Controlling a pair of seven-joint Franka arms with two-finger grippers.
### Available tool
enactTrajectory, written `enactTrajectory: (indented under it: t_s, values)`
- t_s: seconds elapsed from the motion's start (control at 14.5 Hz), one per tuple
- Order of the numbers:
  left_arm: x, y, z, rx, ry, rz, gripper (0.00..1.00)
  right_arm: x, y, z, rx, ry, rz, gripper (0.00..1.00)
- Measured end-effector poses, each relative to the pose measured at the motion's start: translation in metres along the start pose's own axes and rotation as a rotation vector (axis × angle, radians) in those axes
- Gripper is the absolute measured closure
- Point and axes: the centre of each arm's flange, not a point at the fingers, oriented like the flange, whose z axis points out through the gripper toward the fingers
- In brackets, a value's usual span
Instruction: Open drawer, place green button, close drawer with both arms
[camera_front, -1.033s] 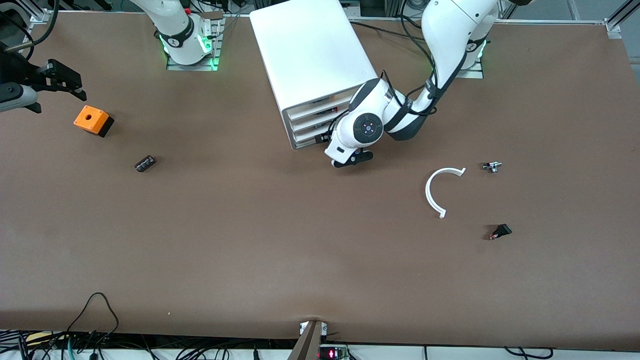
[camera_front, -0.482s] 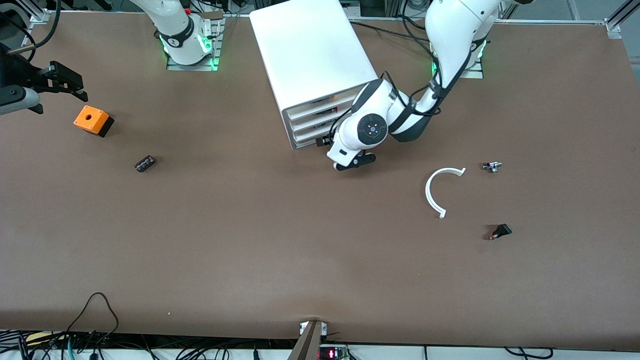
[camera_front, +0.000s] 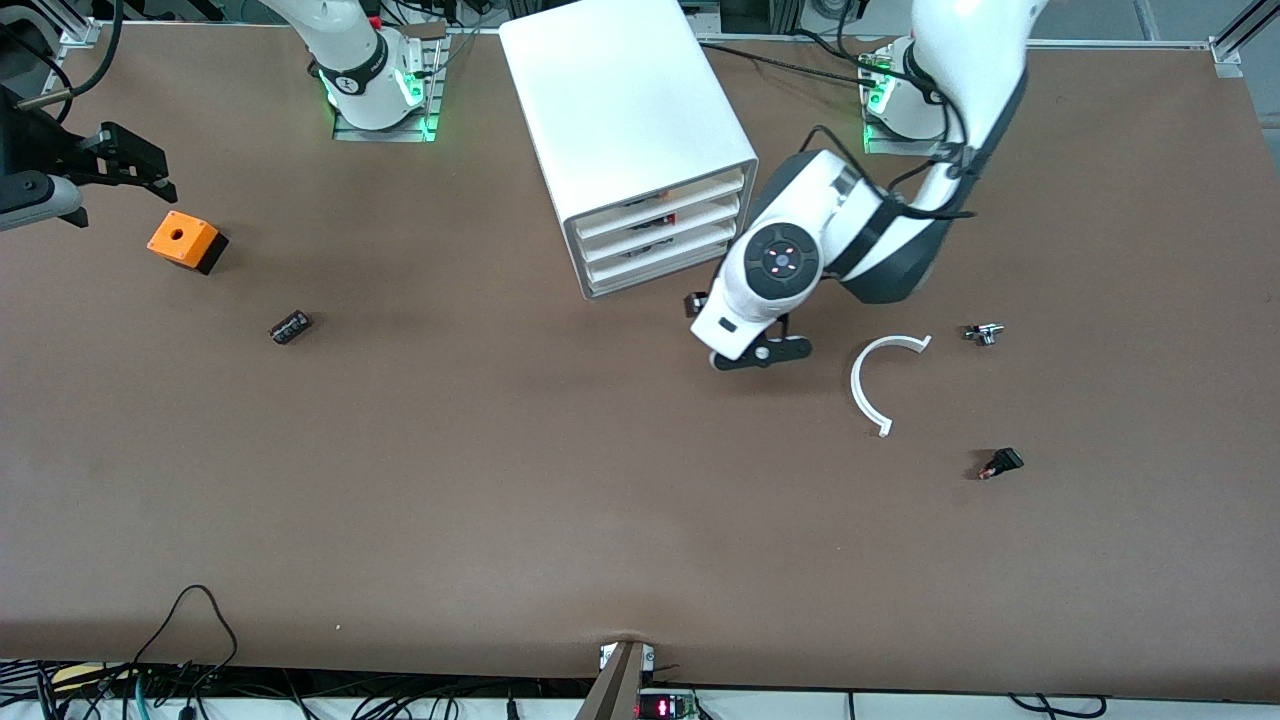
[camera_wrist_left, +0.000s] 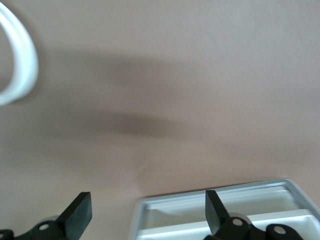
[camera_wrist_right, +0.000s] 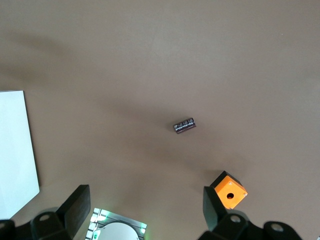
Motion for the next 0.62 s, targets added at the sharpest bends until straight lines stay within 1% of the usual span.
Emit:
enactTrajectory:
  t_s: [0.21,0.41,0.55,0.62]
  values:
    - [0.028,-0.06,-0.048,-0.004,0.042,0.064,0.0,0.0,0.0,0.0,0.0,-0.001,0.001,0.0]
    - [0.054,-0.146,-0.09,0.013,0.078,0.175,0.0,0.0,0.001,0.0,0.001,-0.001,0.001,0.0]
    - [0.06,-0.197,-0.11,0.019,0.068,0.24,0.0,0.0,0.001,0.0,0.001,-0.001,0.001,0.0]
    - [0.06,-0.215,-0.121,0.018,0.078,0.263,0.0,0.0,0.001,0.0,0.0,-0.001,0.001,0.0]
